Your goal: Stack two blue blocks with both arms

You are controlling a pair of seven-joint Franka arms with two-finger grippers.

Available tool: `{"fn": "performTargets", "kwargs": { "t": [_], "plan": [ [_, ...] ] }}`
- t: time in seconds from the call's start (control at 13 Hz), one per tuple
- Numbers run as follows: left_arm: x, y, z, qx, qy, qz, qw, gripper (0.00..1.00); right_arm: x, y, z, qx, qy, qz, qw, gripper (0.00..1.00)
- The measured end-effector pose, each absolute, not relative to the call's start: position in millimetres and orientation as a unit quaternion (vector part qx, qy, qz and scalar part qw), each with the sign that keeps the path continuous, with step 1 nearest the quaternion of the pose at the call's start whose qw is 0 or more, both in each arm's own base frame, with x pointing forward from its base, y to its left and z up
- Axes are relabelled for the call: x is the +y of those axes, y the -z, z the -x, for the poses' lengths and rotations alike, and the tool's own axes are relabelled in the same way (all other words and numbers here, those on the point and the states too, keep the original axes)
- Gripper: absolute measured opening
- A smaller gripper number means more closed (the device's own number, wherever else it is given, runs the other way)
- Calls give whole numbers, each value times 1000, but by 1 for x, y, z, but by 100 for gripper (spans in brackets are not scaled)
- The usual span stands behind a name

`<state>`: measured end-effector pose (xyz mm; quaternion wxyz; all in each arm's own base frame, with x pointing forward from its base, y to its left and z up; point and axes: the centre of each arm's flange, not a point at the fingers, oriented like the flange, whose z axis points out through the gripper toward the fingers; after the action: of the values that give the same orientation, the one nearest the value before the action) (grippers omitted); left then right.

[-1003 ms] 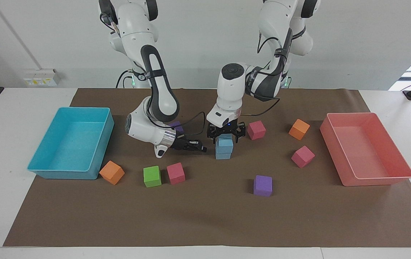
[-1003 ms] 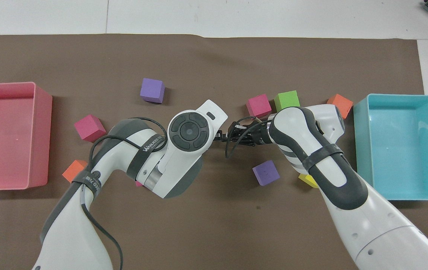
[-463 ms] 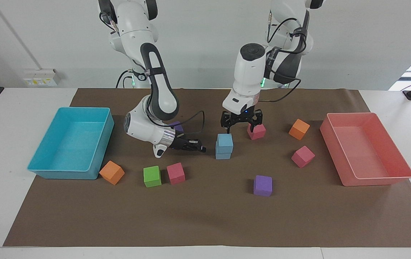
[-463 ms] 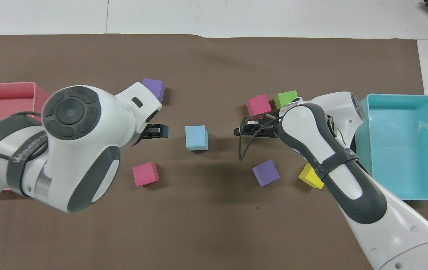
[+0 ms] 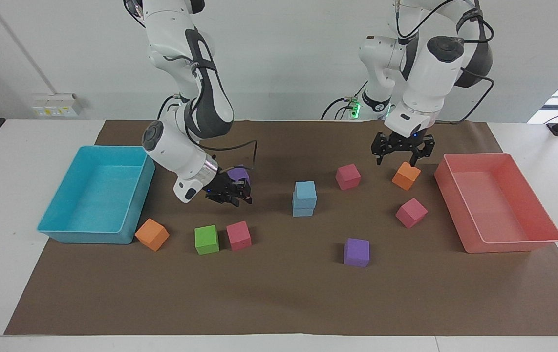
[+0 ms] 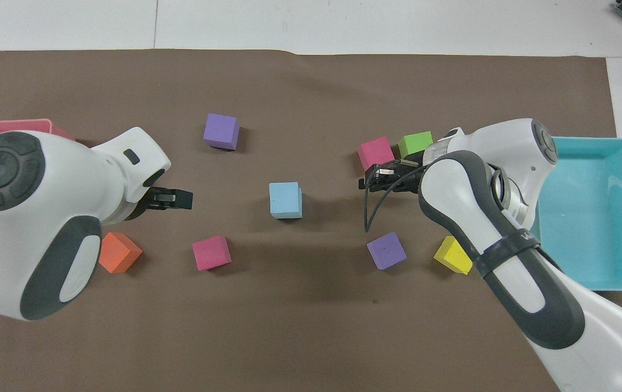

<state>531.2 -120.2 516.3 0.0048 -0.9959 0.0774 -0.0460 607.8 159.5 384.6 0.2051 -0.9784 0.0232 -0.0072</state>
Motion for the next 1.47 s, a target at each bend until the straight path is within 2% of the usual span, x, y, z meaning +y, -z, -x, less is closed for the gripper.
{"fn": "performTargets", "kwargs": {
  "t": [0.08,0.23,0.54,0.77,1.16,1.47],
  "plan": [
    [-103,-525,-536,76,48,996,6,100,149,-395,-610,17,18,983,184,82],
    [-73,-550,-544,75,53,996,9,100,122,-414,-611,17,23,986,162,100],
    [-32,-606,-555,69,41,997,5,100,78,-458,-612,46,-25,988,143,100],
    [-14,-632,-560,65,18,998,-1,100,48,-489,-603,58,-50,992,105,100],
    [-17,-641,-555,69,0,998,-9,100,-18,-539,-577,84,-43,994,55,100],
    [-18,-640,-555,69,-1,998,-10,100,-43,-576,-559,80,-18,997,14,100]
  ]
}}
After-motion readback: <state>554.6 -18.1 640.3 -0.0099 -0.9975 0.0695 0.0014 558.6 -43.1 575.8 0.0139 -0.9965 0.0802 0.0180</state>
